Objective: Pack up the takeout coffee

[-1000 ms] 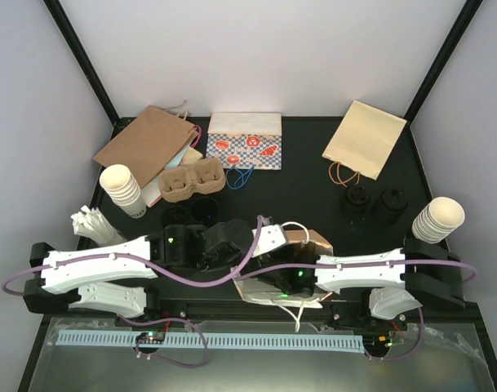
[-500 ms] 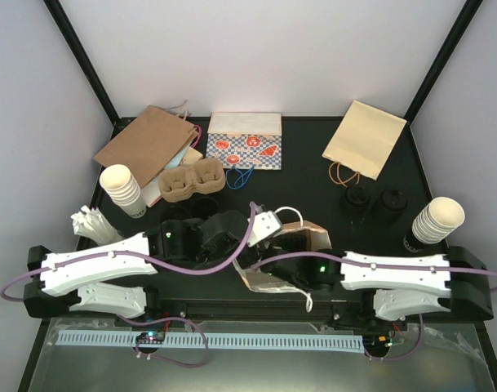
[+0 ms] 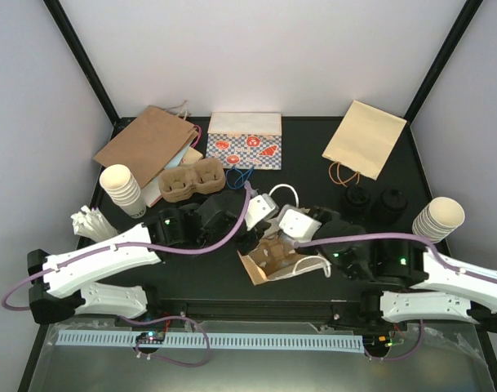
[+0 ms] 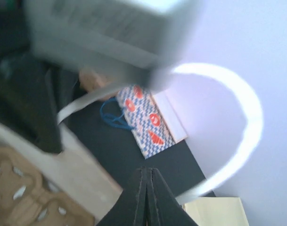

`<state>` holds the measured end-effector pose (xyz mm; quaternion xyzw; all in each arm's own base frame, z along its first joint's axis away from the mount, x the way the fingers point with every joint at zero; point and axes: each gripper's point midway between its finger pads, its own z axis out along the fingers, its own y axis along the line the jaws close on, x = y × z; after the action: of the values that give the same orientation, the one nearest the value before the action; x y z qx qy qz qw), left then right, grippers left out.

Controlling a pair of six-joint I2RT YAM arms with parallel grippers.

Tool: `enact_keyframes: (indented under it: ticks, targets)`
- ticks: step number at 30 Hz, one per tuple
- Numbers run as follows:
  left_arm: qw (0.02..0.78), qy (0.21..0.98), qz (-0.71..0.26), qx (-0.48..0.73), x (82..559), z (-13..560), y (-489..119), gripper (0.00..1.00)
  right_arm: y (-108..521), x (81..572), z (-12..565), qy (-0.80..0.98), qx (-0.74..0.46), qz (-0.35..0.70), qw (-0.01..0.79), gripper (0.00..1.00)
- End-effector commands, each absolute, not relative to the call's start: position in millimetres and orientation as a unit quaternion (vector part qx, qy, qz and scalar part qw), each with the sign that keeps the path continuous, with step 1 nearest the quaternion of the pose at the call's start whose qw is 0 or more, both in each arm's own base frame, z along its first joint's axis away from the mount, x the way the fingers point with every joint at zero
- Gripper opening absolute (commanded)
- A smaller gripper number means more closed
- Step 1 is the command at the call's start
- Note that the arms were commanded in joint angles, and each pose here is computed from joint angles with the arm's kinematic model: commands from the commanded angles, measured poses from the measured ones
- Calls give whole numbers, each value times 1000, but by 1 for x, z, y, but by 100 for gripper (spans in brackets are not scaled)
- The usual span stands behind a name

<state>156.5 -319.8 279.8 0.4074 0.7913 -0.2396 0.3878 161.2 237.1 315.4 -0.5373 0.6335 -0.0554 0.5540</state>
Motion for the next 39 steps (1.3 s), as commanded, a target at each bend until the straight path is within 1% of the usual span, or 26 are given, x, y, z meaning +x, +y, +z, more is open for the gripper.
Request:
enact_keyframes:
  ticks: [1,6,8,11,16,24,33,34,36,37,39]
  targets:
    - [367,799,-267,395,160,290,-327,4,223,168,371,656,-432,6,619,1]
    - [356,818,-281,353,183,296,-328,5,188,182,404,681,-328,21,654,2]
    - [352,824,-291,335,193,298,-329,5,168,189,414,699,-266,29,663,4]
    - [344,832,-306,310,210,299,-335,5,150,195,416,719,-219,41,658,8]
    - [335,848,-324,254,247,298,-336,4,127,206,403,756,-153,59,633,15]
    - [342,852,-340,205,296,297,-338,4,103,215,378,799,-82,53,593,22]
    - [360,853,-340,168,333,297,-332,5,93,207,361,811,-56,75,578,25]
    - [362,852,-339,165,335,298,-331,6,94,206,357,814,-58,78,572,26]
    - [364,853,-338,162,339,297,-329,12,100,203,346,825,-72,87,554,30]
    - [364,852,-339,161,339,299,-328,18,104,201,340,830,-77,94,544,32]
    - [364,850,-343,165,337,302,-326,28,111,197,328,843,-87,111,519,36]
